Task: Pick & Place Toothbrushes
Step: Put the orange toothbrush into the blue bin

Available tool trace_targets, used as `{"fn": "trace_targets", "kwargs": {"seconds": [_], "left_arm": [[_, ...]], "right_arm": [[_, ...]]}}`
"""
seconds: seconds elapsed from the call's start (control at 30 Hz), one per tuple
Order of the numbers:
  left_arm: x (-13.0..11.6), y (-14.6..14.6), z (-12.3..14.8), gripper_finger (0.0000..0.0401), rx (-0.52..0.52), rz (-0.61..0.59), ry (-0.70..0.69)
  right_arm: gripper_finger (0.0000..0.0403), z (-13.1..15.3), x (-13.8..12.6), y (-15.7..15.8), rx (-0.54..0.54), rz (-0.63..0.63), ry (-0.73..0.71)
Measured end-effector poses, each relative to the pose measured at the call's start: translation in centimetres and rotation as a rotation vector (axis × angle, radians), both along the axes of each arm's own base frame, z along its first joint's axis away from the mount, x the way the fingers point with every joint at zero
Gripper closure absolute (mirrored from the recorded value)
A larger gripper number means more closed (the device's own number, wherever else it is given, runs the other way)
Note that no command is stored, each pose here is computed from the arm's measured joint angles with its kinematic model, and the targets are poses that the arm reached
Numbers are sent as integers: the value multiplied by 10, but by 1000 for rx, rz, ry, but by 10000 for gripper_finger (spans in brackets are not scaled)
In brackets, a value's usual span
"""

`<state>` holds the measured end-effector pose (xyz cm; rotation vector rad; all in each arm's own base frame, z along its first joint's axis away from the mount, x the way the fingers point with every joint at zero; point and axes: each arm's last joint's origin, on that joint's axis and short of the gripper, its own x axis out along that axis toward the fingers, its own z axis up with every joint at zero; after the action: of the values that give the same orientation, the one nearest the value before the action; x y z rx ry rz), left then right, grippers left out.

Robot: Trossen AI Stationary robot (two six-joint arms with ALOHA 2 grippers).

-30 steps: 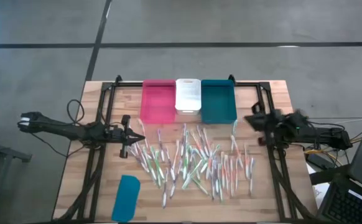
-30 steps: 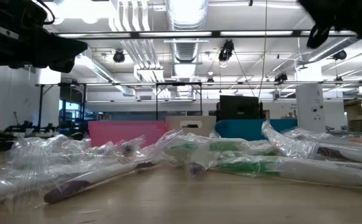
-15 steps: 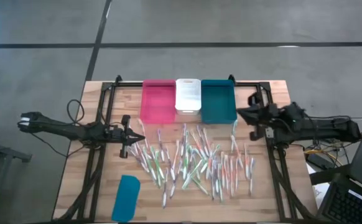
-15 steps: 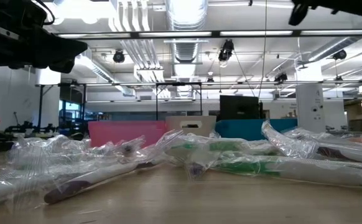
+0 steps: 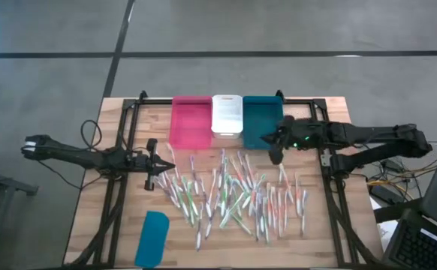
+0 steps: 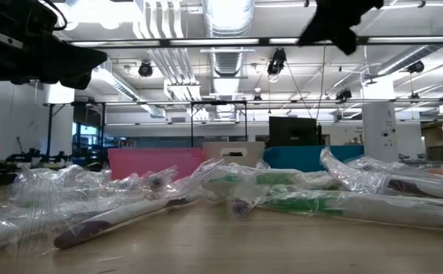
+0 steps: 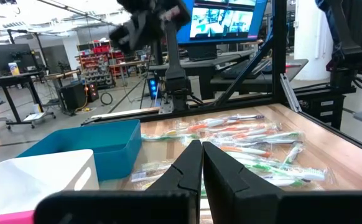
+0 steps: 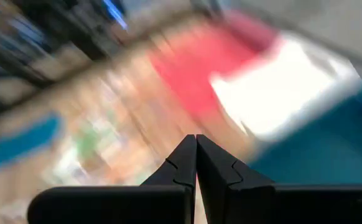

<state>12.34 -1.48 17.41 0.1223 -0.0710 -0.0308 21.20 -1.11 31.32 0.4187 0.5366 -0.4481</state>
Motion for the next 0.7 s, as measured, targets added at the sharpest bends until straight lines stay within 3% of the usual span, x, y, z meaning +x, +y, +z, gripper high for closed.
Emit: {"fn": "trace_targets", "kwargs": {"seconds": [0.17,0.27,0.5,0.7], "left_arm": [[0,0,0,383,0,0,0],[0,0,0,383,0,0,0],[0,0,0,383,0,0,0],[0,0,0,383,0,0,0]], "right_arm": [[394,5,-10,26,129,-174,393],[394,5,-15,47,171,-259,527],[394,-9,-20,95,255,-336,611],[376,-35,-26,121,218,-404,638]]}}
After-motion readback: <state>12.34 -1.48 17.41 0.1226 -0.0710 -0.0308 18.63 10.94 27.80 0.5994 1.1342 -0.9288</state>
